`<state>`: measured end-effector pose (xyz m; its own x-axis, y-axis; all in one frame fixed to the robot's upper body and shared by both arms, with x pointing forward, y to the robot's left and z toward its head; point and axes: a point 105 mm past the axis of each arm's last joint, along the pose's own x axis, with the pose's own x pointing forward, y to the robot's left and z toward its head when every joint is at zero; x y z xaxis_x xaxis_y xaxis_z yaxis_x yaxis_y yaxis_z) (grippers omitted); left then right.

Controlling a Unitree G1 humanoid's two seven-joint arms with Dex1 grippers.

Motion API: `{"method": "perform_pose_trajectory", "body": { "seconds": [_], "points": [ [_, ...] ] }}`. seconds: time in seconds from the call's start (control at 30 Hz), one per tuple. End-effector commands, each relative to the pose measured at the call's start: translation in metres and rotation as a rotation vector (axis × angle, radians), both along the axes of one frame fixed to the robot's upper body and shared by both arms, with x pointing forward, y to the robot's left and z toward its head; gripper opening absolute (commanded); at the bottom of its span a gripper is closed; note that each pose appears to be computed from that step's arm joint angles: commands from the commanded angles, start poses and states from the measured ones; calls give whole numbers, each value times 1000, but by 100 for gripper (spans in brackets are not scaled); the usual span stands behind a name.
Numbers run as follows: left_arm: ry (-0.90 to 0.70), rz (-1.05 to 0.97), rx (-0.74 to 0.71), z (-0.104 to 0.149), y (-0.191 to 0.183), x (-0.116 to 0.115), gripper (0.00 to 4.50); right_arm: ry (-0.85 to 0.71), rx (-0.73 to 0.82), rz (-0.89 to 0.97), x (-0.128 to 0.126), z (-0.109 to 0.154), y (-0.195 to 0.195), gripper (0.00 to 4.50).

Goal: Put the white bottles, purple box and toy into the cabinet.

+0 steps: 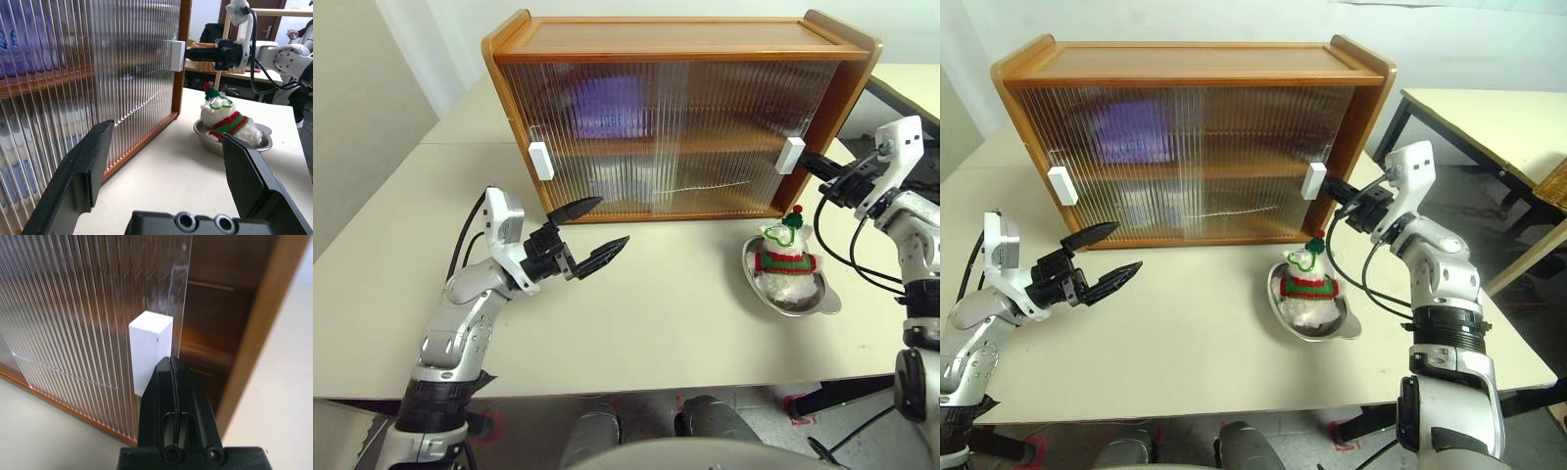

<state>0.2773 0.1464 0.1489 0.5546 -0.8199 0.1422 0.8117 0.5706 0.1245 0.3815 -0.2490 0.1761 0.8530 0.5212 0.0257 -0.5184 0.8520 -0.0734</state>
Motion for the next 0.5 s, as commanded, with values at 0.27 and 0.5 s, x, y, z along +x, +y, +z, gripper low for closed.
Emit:
{"method": "perform_pose_trajectory", "body": {
  "seconds": [0.27,0.5],
  "points": [
    [25,3,28,-5,1,-2,450,-1,9,161,3,7,48,3],
    [63,-38,51,-10,1,-7,450,-9,21,258,2,11,83,3]
  ]
}}
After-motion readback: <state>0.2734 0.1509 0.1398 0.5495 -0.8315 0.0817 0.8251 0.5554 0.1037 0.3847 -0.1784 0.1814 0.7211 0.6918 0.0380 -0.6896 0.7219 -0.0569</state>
